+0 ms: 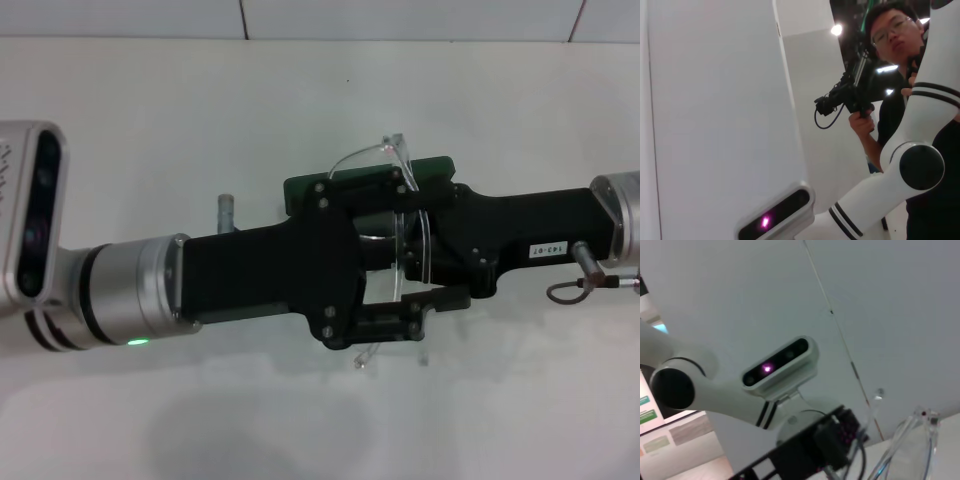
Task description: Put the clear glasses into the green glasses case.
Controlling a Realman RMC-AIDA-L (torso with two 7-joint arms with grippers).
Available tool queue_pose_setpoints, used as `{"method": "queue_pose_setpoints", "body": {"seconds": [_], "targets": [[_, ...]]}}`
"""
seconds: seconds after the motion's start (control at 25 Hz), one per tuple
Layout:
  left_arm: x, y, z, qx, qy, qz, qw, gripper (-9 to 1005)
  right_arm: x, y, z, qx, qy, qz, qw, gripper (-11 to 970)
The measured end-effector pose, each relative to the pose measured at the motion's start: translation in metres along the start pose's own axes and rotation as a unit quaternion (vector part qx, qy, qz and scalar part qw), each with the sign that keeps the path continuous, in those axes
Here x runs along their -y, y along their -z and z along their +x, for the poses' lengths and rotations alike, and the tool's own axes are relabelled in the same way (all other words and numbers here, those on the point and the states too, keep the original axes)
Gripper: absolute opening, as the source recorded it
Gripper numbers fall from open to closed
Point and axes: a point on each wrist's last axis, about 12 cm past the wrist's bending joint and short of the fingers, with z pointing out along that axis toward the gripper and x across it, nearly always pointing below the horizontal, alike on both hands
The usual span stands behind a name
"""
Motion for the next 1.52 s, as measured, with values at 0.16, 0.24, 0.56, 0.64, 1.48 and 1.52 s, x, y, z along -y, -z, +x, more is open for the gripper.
{"method": "queue_pose_setpoints", "body": {"seconds": [0.16,0.24,0.56,0.64,1.48,1.52], "targets": [[0.003,0.005,-0.003,0.007,-0.009,-0.011,1.000,696,0.004,0.000,0.000,-0.002,-0.001,0.015,1.000,114],[0.005,0.008,-0.003,0.010,-0.012,-0.017,1.000,696,0.006,0.001,0.000,-0.003,-0.001,0.024,1.000,114],[0.006,0.009,-0.002,0.008,-0.010,-0.022,1.000,695,0.008,0.003,-0.001,-0.004,0.000,0.034,0.999,115],[0.006,0.010,-0.002,0.006,-0.009,-0.023,1.000,695,0.008,0.004,-0.002,-0.005,0.001,0.031,1.000,116],[0.005,0.011,-0.002,0.007,-0.014,-0.037,0.999,693,0.004,0.021,-0.005,-0.007,0.021,0.038,0.999,127],[0.006,0.012,-0.003,0.011,-0.015,-0.038,0.999,692,0.005,0.023,-0.005,-0.003,0.022,0.047,0.999,128]]}}
